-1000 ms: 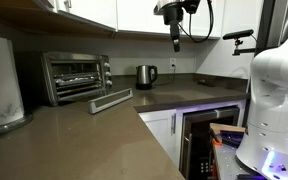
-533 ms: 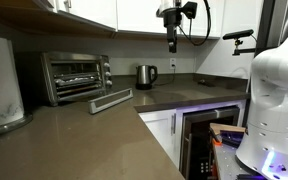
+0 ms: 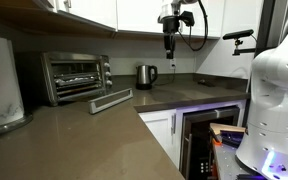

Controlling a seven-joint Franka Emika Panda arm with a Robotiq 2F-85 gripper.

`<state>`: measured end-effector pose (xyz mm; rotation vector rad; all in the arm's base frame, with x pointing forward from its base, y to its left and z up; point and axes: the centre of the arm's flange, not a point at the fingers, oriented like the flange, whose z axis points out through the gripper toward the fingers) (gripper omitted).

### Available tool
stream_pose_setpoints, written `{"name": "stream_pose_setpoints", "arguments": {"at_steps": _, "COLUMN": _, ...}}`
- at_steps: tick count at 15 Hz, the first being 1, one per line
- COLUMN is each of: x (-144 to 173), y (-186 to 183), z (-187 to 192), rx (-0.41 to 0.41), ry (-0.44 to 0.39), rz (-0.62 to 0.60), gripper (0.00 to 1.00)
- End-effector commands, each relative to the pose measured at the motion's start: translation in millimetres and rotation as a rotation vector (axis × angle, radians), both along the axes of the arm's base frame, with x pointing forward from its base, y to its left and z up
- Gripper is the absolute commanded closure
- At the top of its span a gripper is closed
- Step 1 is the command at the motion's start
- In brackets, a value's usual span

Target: Close the oven door.

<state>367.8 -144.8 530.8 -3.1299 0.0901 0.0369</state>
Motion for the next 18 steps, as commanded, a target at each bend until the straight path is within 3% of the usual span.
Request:
{"name": "stream_pose_setpoints", "arguments": {"at_steps": 1, "x": 20, "y": -21, "z": -9, "rx": 0.014, "ry": -0.011, "rz": -0.015, "gripper": 0.78}}
{"name": "stream_pose_setpoints", "arguments": {"at_steps": 4, "x": 31, "y": -36, "z": -18, "rx": 0.003, "ry": -0.017, "rz": -0.044, "gripper": 0.98}}
{"name": "stream_pose_setpoints", "arguments": {"at_steps": 5, "x": 36, "y": -41, "z": -20, "rx": 0.000, "ry": -0.018, "rz": -0.056, "gripper": 0.99}}
{"name": "stream_pose_setpoints", "arguments": {"at_steps": 11, "x": 56, "y": -64, "z": -30, "rx": 0.021, "ry": -0.009, "rz": -0.088, "gripper": 1.00}}
{"name": "stream_pose_setpoints", "arguments": {"at_steps": 12, "x": 44, "y": -52, "z": -34, "rx": -0.004, "ry": -0.006, "rz": -0.105, "gripper": 0.99}}
{"name": "stream_pose_setpoints", "arguments": {"at_steps": 18, "x": 52, "y": -54, "z": -43, "rx": -0.013, "ry": -0.026, "rz": -0.141, "gripper": 1.00}}
